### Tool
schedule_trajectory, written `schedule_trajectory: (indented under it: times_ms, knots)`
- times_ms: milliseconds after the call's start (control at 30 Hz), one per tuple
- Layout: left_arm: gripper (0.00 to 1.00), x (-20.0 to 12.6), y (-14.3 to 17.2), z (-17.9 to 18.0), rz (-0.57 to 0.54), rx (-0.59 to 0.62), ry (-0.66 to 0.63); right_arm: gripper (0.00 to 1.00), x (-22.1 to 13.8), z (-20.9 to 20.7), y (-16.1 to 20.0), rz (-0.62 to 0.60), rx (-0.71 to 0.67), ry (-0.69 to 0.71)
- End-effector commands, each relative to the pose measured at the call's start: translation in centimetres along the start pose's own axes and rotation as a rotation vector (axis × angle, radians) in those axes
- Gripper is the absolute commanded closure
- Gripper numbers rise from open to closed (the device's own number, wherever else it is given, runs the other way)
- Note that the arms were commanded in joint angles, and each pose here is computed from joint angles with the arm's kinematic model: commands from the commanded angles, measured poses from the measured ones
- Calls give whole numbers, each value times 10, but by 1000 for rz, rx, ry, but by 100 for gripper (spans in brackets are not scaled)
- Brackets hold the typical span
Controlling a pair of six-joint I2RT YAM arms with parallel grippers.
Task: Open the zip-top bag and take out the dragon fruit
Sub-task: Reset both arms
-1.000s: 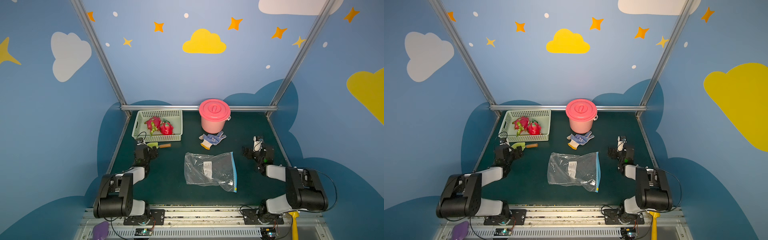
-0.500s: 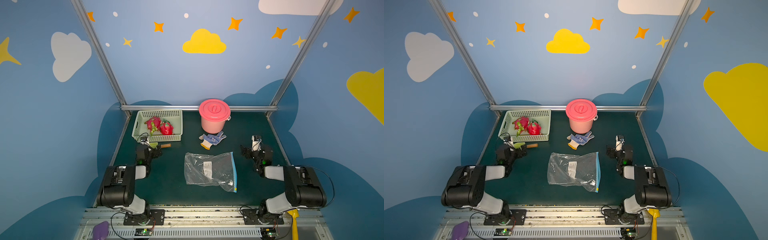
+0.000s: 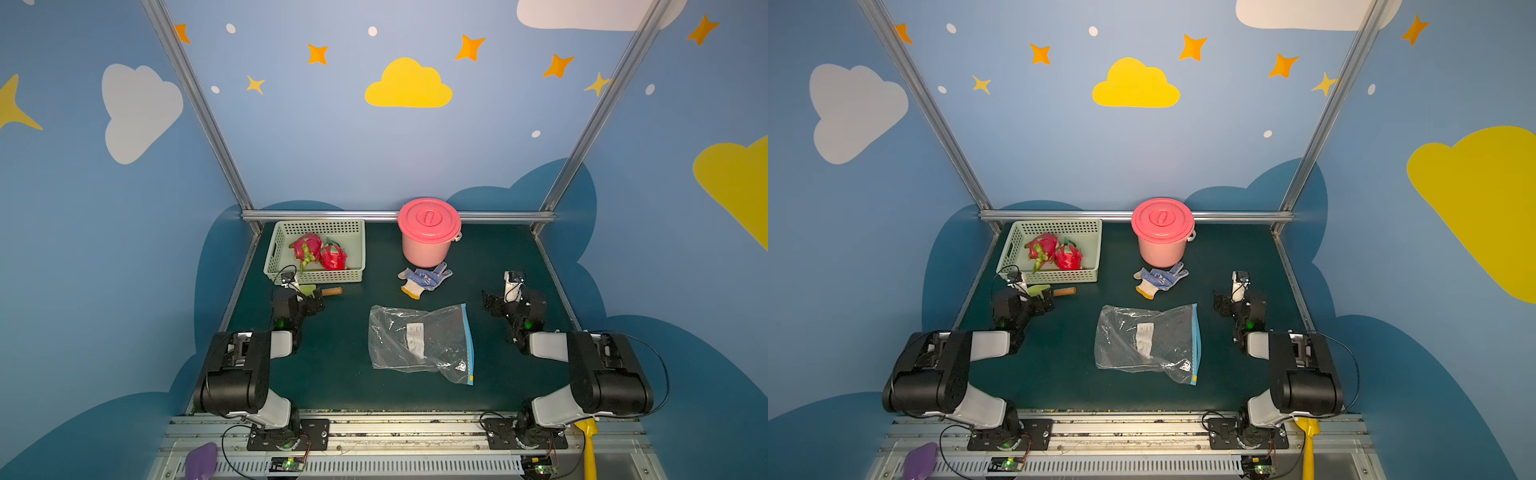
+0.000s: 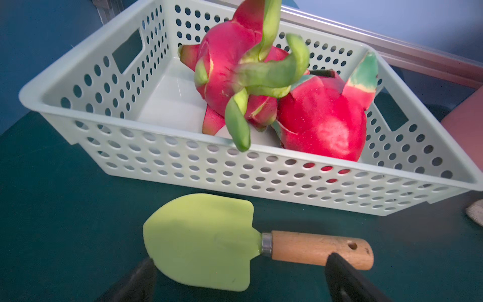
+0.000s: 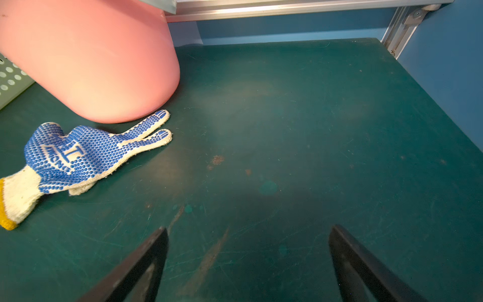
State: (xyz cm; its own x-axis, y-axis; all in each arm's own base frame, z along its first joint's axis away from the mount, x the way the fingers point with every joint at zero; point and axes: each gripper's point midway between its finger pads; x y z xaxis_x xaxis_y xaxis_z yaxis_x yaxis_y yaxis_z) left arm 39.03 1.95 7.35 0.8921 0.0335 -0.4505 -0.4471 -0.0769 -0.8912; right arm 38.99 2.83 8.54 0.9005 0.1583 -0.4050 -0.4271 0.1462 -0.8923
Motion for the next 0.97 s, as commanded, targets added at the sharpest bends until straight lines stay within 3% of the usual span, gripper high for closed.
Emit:
schedule_trajectory:
  times_ms: [0,100,267,333,933]
  knots:
    - [0,0,-8,-2,-22,15,6,7,-13,14,-26,-53,-45,-34]
    - [0,0,-8,-2,-23,15,6,7,-23,17,-25,-37,-49,-43]
    - [0,0,-8,-2,-24,15,6,7,0,10,-6,-14,-36,-44]
    - [0,0,-7,-2,-22,15,6,7,1,2,-6,-54,-7,-15]
    - [0,0,-8,-2,-22,15,6,7,1,3,-4,-15,-24,-4]
Point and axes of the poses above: each gripper's point midway between its finger pads, its own x axis out along the fingers, its own z axis along the line the jaws close on, y = z × x, and after that the axes turned 9 degrees about x, right-handed
